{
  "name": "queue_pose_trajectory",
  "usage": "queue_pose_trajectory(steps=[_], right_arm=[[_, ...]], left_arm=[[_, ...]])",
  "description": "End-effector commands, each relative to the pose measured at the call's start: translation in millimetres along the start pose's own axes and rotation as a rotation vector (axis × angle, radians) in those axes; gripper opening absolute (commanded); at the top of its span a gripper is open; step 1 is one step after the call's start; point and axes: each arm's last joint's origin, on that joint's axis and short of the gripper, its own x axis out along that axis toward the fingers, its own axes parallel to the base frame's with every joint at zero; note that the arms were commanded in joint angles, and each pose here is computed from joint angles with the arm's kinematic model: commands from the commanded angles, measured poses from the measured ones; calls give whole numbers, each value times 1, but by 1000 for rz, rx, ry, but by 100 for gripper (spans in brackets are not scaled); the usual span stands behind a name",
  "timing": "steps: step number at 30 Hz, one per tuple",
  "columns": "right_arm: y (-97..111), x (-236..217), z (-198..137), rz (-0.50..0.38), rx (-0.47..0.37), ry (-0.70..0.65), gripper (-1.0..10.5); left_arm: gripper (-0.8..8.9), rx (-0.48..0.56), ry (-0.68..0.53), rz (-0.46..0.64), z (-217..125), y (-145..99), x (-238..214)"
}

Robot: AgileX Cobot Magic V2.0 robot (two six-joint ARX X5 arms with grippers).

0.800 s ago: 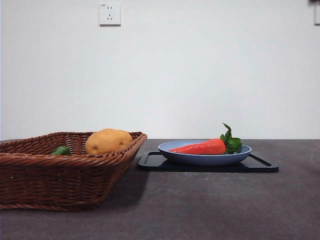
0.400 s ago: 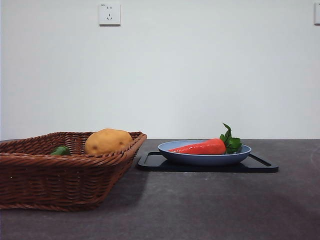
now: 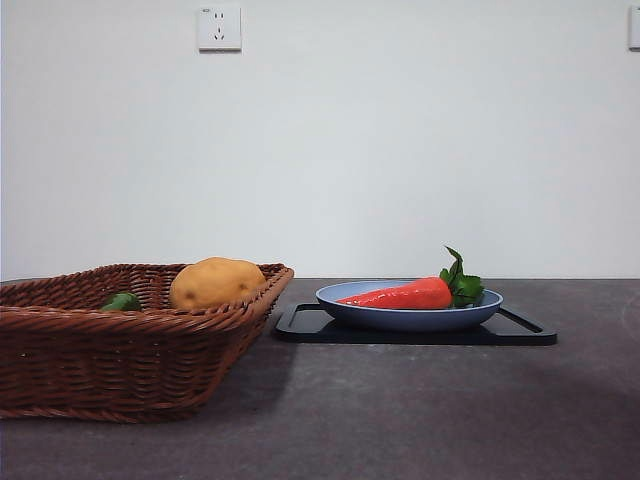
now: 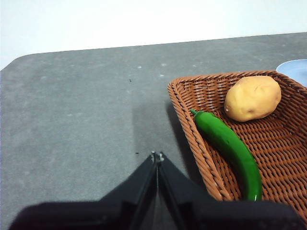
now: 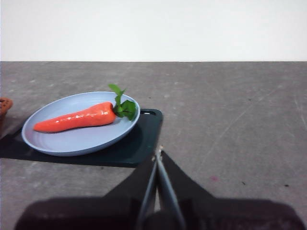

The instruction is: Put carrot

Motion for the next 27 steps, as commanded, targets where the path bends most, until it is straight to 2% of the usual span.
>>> queue_pose_trajectory(steps=[1,10,13,27], right_arm=[[-1,0,-3,-6,3,-14,4],[-1,0,-9,-11,16,45,4],[-1,0,-10,-12,57,53,4],[-1,0,-10,-21,55,53,4]], left_arm=[[8,-10,3,3,-3,0,1],[8,-10,4,3,-3,0,1],[8,-10,3,3,-3,0,1],[8,-10,4,3,-3,0,1]])
